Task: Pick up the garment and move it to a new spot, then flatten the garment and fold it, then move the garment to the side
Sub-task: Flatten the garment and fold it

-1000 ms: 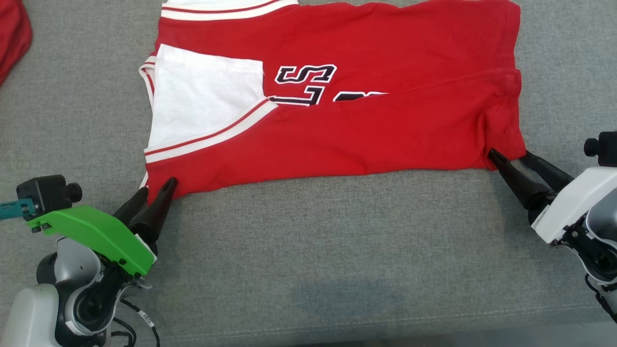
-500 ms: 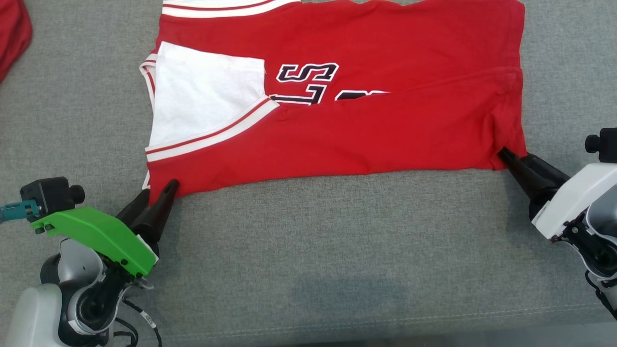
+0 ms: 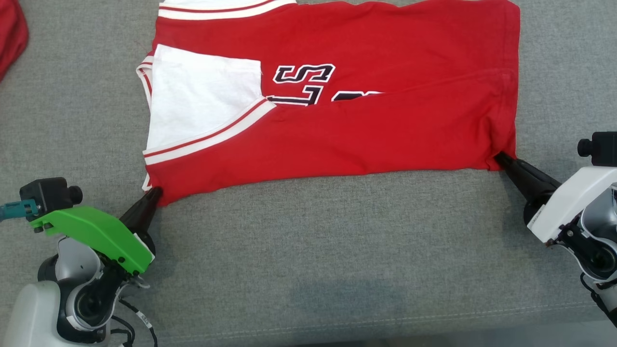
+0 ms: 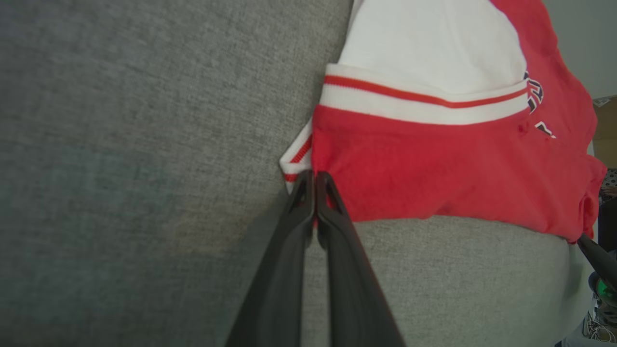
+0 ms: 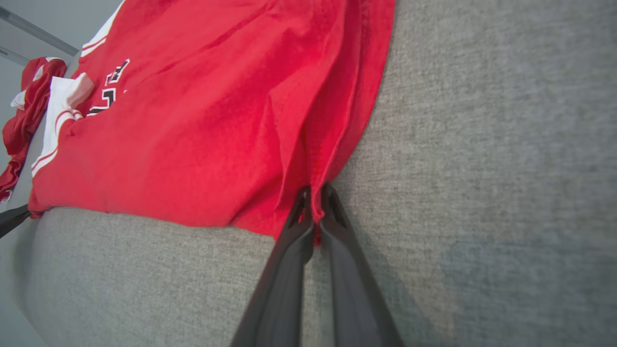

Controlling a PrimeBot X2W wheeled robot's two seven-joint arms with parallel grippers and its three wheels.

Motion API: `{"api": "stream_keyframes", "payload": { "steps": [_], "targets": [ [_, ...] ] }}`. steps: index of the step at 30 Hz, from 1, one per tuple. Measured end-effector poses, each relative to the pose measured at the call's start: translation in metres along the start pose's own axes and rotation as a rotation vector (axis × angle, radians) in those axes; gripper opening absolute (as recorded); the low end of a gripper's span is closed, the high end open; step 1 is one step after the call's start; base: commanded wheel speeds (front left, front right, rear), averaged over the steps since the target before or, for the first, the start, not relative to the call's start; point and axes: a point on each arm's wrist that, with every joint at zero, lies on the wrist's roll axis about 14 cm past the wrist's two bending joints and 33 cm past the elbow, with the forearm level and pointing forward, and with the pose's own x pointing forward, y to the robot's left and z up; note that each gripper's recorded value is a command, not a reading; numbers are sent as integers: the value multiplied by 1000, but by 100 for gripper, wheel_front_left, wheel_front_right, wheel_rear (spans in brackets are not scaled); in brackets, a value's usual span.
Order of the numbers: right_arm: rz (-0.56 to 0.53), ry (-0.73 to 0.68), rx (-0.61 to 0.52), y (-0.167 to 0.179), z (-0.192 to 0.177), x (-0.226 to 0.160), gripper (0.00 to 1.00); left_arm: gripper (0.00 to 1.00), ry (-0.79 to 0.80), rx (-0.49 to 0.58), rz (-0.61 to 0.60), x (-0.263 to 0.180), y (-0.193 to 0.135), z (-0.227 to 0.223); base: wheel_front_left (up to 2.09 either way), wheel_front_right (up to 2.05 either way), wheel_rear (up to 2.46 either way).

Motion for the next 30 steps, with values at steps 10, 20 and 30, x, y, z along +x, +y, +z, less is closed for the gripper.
{"api": "stream_keyframes", "payload": {
  "steps": [10,20,30],
  "targets": [
    [-7,-3,38,0,-2,-7,0,0,-3,45,-36,-7,-7,5,0,0,0],
    [-18,4,54,-3,-7,-27,0,0,-24,53,-111,-31,-25,10,0,0,0],
    [-54,28,81,-18,-15,-53,0,0,-57,62,-166,-63,-37,16,0,0,0]
  ]
}}
